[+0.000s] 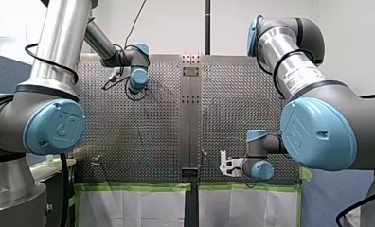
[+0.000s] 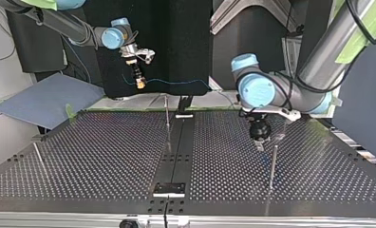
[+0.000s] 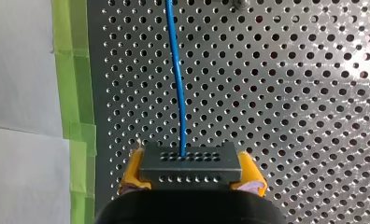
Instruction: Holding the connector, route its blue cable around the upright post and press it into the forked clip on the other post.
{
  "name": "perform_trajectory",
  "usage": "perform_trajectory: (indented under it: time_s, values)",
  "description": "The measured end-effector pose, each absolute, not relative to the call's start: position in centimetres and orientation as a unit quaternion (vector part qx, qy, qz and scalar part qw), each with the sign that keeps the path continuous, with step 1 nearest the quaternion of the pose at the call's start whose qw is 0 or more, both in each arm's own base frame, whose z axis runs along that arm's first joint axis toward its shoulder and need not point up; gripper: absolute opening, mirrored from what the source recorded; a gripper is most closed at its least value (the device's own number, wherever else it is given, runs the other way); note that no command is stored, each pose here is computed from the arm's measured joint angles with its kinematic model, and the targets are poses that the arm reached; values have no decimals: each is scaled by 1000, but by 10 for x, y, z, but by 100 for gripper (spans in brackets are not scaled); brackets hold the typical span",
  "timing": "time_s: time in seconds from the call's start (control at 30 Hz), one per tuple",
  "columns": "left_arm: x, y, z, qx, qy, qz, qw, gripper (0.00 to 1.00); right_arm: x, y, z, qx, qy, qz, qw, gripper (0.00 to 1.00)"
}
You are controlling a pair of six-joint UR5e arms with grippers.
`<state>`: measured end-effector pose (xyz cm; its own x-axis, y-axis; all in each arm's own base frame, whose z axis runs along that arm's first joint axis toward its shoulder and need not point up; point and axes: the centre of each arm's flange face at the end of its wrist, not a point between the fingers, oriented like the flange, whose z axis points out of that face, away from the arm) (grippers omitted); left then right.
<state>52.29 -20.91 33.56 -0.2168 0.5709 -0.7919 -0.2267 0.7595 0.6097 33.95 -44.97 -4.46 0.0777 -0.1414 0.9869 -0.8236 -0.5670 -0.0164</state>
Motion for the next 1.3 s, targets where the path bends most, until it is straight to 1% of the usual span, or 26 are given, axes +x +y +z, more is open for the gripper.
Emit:
perform_trajectory:
  time_s: [0.33, 0.6, 0.9, 1.03, 1.3]
  values:
    - [527, -209, 334, 122, 705, 327, 618, 100, 340, -450, -44, 670, -358, 580, 295, 0]
    - [531, -217, 305, 141, 717, 332, 596, 100, 339, -451, -44, 670, -359, 579, 295, 0]
    - [530, -210, 291, 127, 726, 354, 576, 100, 339, -451, -44, 670, -359, 579, 295, 0]
    - [527, -210, 285, 123, 727, 358, 573, 100, 339, -451, -44, 670, -359, 579, 295, 0]
    - [523, -222, 254, 141, 739, 356, 553, 100, 338, -452, -44, 669, -359, 579, 296, 0]
